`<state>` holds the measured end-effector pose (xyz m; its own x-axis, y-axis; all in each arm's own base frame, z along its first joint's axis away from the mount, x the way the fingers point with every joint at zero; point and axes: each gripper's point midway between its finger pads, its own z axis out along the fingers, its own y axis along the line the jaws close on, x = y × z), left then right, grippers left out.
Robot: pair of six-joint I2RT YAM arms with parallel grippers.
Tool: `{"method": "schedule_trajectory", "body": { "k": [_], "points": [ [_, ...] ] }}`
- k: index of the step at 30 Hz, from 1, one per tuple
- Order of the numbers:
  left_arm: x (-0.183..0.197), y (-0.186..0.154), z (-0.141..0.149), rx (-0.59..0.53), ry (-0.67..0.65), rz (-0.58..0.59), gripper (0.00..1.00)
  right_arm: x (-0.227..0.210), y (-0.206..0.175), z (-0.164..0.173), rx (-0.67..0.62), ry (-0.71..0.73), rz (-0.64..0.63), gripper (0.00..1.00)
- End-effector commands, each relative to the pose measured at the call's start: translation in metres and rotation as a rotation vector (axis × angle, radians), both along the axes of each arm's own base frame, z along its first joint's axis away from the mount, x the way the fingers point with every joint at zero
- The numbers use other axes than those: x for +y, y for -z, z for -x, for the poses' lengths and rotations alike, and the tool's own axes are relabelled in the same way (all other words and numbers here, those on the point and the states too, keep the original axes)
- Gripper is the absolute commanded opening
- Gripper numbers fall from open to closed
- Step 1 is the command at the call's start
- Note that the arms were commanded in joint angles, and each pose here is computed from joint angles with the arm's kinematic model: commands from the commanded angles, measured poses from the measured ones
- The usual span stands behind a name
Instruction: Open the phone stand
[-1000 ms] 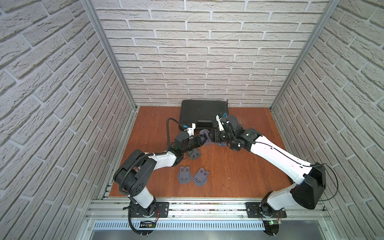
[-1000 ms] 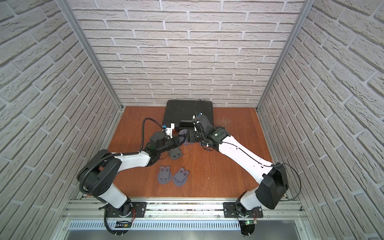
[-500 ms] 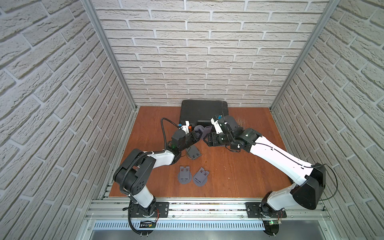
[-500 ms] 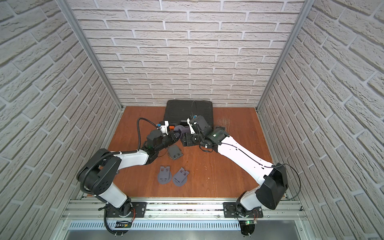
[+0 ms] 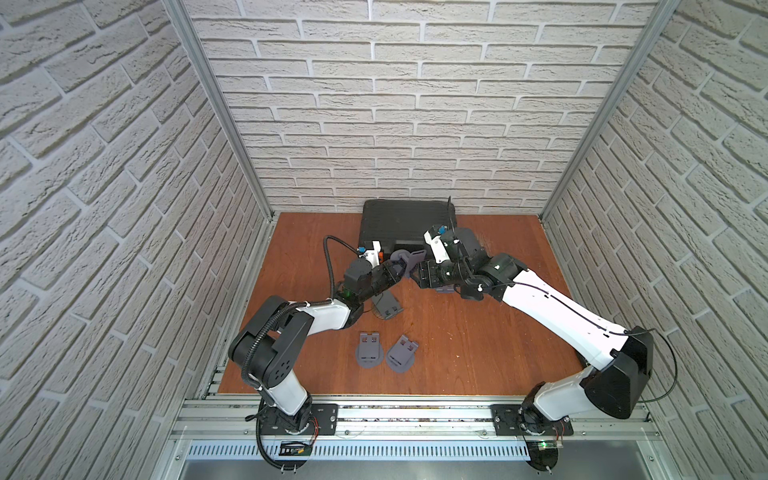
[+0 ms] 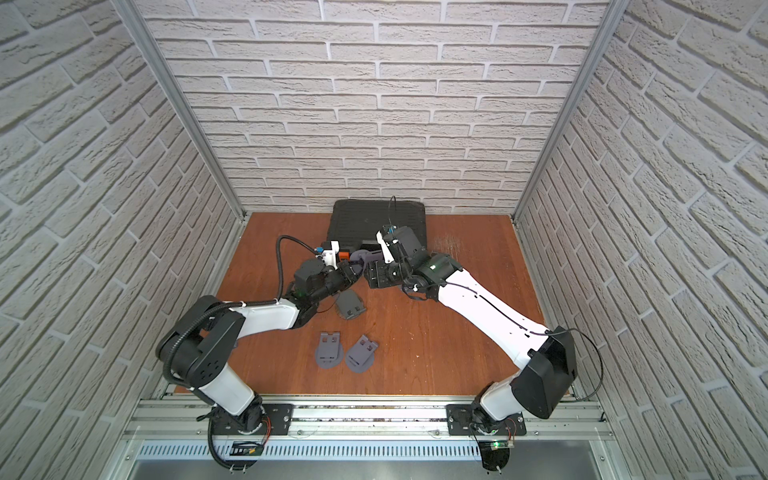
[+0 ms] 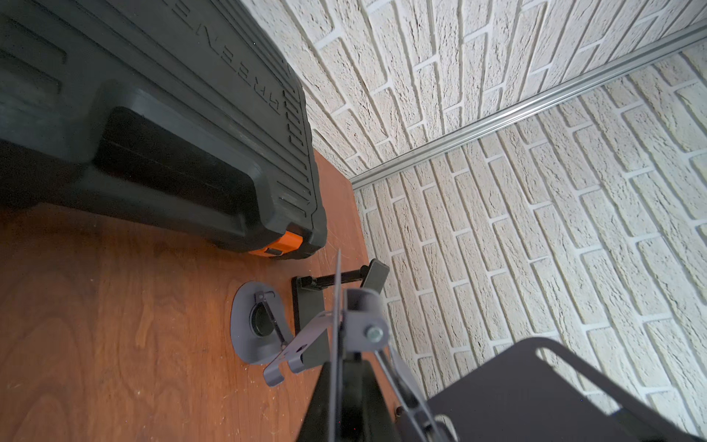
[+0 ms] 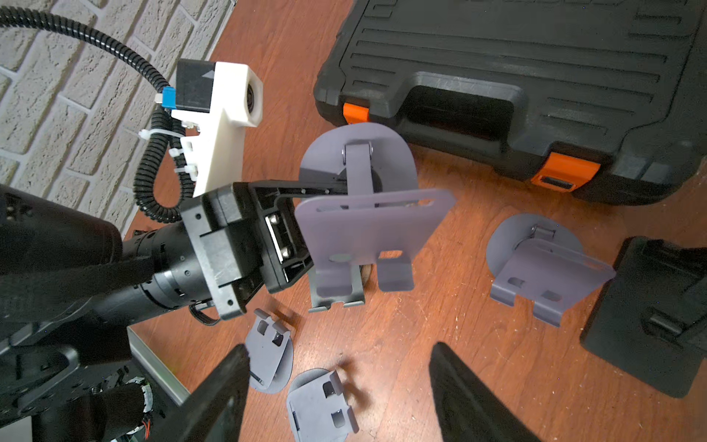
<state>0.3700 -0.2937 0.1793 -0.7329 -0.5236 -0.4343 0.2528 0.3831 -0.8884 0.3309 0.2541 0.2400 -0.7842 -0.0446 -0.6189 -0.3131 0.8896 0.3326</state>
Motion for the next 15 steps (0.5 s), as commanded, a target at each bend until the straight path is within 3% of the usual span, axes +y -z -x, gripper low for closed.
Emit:
{"method": "schedule_trajectory", "body": {
  "k": [1, 15],
  "points": [
    [-0.006, -0.027, 0.000, -0.073, 0.026, 0.037, 0.00, 0.005, -0.012, -0.016, -0.054, -0.014, -0.027, 0.75],
    [-0.014, -0.028, 0.007, -0.080, 0.052, 0.035, 0.00, 0.024, 0.007, -0.039, -0.007, -0.043, -0.021, 0.72]
  ]
}}
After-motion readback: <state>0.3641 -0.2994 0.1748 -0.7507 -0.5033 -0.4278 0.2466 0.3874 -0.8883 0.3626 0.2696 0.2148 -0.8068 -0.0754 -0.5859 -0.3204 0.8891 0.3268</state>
